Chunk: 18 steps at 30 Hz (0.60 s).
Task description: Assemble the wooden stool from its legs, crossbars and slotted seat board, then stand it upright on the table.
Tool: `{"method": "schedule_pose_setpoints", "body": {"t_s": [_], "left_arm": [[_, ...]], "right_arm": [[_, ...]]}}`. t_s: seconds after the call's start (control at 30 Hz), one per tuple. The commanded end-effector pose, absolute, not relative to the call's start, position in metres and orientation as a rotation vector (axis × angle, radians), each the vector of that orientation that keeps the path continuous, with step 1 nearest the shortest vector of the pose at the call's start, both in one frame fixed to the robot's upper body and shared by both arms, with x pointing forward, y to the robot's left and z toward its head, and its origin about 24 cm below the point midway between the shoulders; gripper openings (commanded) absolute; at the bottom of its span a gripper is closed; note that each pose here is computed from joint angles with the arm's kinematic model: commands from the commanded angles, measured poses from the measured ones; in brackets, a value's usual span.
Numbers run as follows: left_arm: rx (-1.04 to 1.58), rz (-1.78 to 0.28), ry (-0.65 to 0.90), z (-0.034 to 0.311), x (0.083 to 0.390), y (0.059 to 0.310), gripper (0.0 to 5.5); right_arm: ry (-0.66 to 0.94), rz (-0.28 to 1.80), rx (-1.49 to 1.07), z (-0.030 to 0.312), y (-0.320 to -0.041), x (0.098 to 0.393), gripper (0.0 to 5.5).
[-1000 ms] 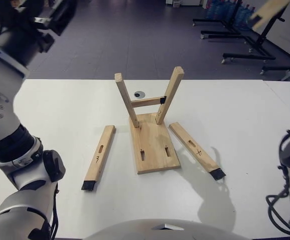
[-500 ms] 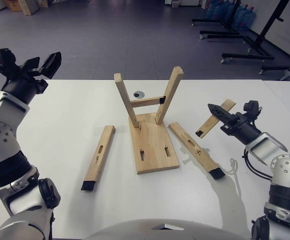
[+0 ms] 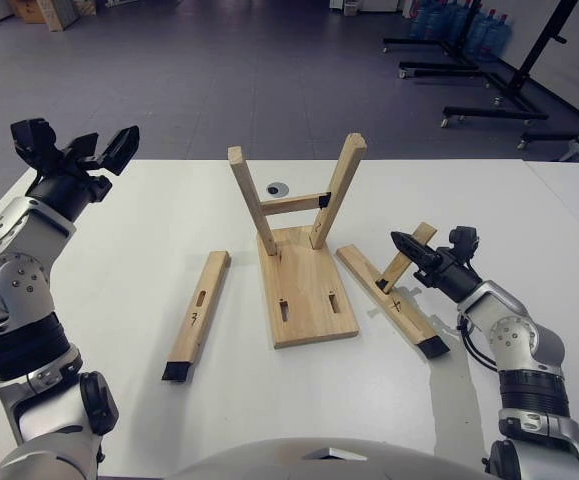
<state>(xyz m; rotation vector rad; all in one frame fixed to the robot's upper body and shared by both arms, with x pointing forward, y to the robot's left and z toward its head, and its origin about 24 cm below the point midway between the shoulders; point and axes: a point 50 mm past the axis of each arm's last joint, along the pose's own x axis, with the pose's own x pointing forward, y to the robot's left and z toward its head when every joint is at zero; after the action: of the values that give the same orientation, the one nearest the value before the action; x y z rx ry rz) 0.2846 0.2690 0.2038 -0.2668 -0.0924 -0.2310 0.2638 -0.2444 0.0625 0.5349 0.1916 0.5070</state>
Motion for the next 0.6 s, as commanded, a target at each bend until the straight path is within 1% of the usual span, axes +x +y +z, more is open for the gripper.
{"method": "schedule_pose_setpoints", "body": {"t_s": [0.03, 0.23, 0.43, 0.6], "left_arm": [[-0.266, -0.25, -0.085, 0.202, 0.286, 0.267, 4.52], [-0.257, -0.252, -0.089, 0.202, 0.285, 0.266, 4.52], [-0.248, -0.251, -0.094, 0.203, 0.286, 0.266, 4.52], [-0.236, -0.257, -0.096, 0.204, 0.287, 0.264, 4.52]], "right_arm": [[0.209, 0.48, 0.528, 0.055, -0.248, 0.259, 0.4], [0.227, 0.491, 0.481, 0.051, -0.245, 0.253, 0.4], [0.231, 0.518, 0.281, 0.04, -0.237, 0.243, 0.4], [0.225, 0.519, 0.184, 0.029, -0.232, 0.235, 0.4]]}}
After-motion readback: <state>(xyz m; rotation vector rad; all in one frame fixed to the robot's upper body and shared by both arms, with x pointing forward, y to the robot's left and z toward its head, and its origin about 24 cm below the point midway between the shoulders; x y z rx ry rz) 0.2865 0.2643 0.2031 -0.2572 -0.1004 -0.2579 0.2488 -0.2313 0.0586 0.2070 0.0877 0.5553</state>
